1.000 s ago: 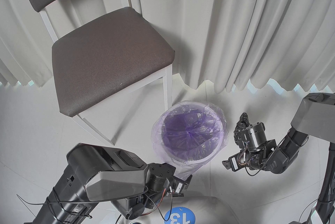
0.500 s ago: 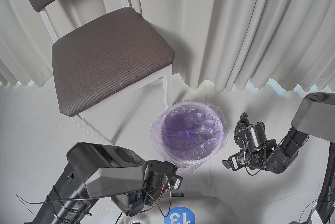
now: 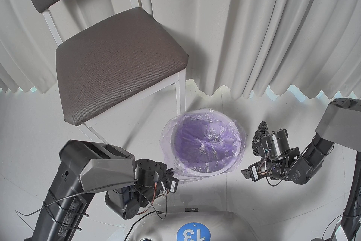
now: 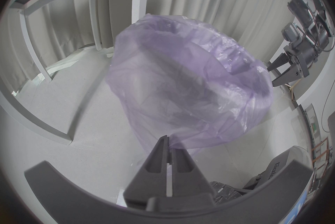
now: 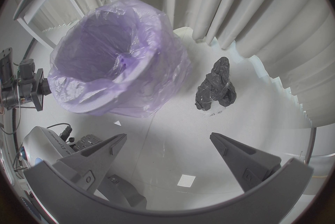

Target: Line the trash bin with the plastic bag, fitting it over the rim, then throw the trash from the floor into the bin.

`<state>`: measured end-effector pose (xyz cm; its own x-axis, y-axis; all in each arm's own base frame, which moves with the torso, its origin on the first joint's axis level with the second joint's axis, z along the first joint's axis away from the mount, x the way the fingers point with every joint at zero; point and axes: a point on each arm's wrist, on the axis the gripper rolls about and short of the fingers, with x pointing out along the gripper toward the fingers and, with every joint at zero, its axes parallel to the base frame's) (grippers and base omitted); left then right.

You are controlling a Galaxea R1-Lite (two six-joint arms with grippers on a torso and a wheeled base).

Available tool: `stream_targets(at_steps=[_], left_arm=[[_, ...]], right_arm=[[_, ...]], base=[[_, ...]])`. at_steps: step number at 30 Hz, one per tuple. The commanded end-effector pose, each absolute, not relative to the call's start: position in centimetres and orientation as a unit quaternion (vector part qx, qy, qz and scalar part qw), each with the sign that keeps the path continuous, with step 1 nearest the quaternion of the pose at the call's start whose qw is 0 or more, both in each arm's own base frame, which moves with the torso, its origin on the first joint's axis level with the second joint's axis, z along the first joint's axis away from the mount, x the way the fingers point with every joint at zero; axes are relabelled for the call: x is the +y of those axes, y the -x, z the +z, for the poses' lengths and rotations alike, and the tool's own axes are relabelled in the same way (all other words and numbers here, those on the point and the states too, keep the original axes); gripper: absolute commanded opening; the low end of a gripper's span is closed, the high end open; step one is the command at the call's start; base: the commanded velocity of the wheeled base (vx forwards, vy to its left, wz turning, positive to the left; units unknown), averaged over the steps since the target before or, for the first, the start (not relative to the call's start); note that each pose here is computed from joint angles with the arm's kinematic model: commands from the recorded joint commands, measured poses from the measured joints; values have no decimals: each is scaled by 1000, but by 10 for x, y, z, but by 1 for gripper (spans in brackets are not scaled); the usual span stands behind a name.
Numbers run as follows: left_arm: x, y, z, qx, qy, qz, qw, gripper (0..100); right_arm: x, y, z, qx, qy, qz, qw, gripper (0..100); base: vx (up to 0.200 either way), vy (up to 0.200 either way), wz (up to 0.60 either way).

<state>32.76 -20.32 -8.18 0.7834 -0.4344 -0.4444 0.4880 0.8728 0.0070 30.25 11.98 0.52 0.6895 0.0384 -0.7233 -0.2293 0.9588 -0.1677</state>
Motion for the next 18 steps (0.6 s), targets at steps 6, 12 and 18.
stream_targets(at_steps=[6, 12, 18], left_arm=[[-168, -362, -76, 201, -35, -216, 955, 0], [-167, -373, -81, 191, -27, -211, 958, 0], [-167, -382, -80, 179, -17, -206, 962, 0]], right_arm=[[110, -317, 12, 372, 115, 58, 919, 100], [112, -326, 17, 359, 111, 57, 925, 100], [115, -334, 20, 349, 108, 57, 929, 100]], base=[[0, 0, 0], [0, 0, 0], [0, 0, 0]])
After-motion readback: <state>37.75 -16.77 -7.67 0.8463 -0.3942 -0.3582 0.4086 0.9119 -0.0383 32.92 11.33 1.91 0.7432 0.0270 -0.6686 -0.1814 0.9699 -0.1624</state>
